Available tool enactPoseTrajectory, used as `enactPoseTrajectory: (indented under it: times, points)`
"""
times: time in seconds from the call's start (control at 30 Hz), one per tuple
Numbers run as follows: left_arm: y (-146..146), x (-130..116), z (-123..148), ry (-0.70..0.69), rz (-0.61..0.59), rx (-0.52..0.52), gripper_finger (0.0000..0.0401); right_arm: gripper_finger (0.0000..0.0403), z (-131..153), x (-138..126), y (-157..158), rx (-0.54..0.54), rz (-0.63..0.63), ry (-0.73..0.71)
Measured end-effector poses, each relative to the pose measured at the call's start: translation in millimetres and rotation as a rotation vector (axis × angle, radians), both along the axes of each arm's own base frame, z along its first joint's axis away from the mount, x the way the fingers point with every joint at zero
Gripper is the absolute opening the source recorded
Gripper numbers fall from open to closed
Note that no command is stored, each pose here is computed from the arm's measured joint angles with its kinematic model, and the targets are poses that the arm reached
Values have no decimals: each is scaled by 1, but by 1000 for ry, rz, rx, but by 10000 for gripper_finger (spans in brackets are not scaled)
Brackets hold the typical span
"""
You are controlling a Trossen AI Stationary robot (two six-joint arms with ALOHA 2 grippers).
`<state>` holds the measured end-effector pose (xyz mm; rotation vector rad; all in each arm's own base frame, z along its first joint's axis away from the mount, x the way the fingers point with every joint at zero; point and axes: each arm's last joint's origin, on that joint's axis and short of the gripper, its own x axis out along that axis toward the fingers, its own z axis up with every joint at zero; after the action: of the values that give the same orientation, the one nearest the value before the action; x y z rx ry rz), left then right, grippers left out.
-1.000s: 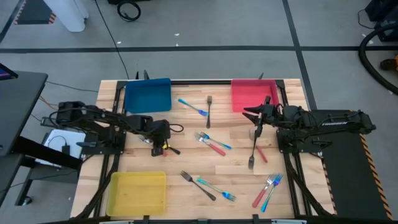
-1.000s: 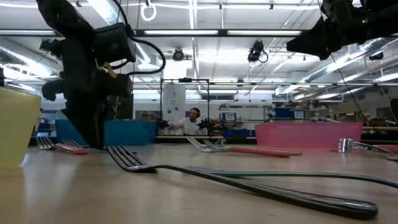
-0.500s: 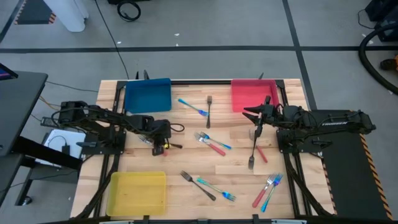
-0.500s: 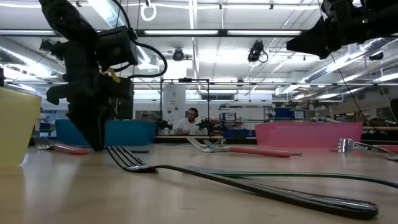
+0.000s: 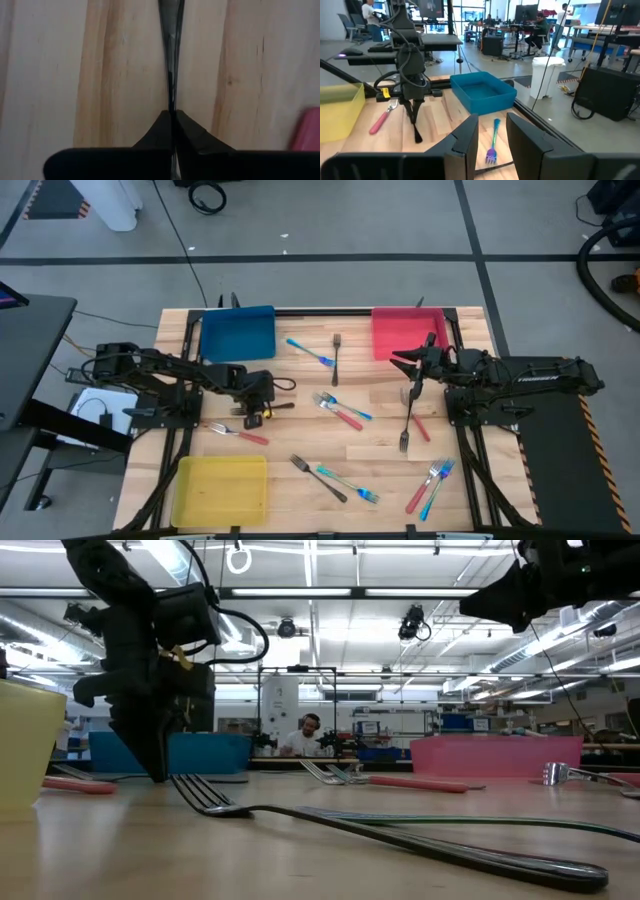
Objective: Sort silverware by color (type)
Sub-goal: Put the middle left black fork into the blue bin
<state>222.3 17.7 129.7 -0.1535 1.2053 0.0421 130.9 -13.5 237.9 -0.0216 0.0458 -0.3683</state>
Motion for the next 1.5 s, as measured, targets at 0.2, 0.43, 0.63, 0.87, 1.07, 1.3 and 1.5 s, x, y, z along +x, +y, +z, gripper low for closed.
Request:
enactPoseTrajectory:
  times: [0.2, 0.43, 0.63, 0.87, 1.07, 1.3, 1.5]
  points:
    - [11, -8, 20, -83, -4, 38, 6, 109, -2, 1, 0, 26, -1, 11]
    - [33, -20, 53, -124, 60, 128, 5, 109, -7, 7, 0, 93, -7, 32]
    - [61, -19, 100, -78, 106, 327, 6, 109, -14, 14, 0, 103, -10, 81]
    - [91, -22, 149, -120, 143, 413, 7, 109, -22, 22, -1, 148, -19, 125]
    - [124, -43, 156, -71, 209, 475, 8, 109, -27, 26, 1, 190, 16, 149]
    - [164, -76, 125, 82, 365, 428, 9, 109, -28, 28, 2, 212, 49, 149]
    - [177, -84, 106, 133, 386, 361, 9, 109, -27, 28, 2, 212, 50, 142]
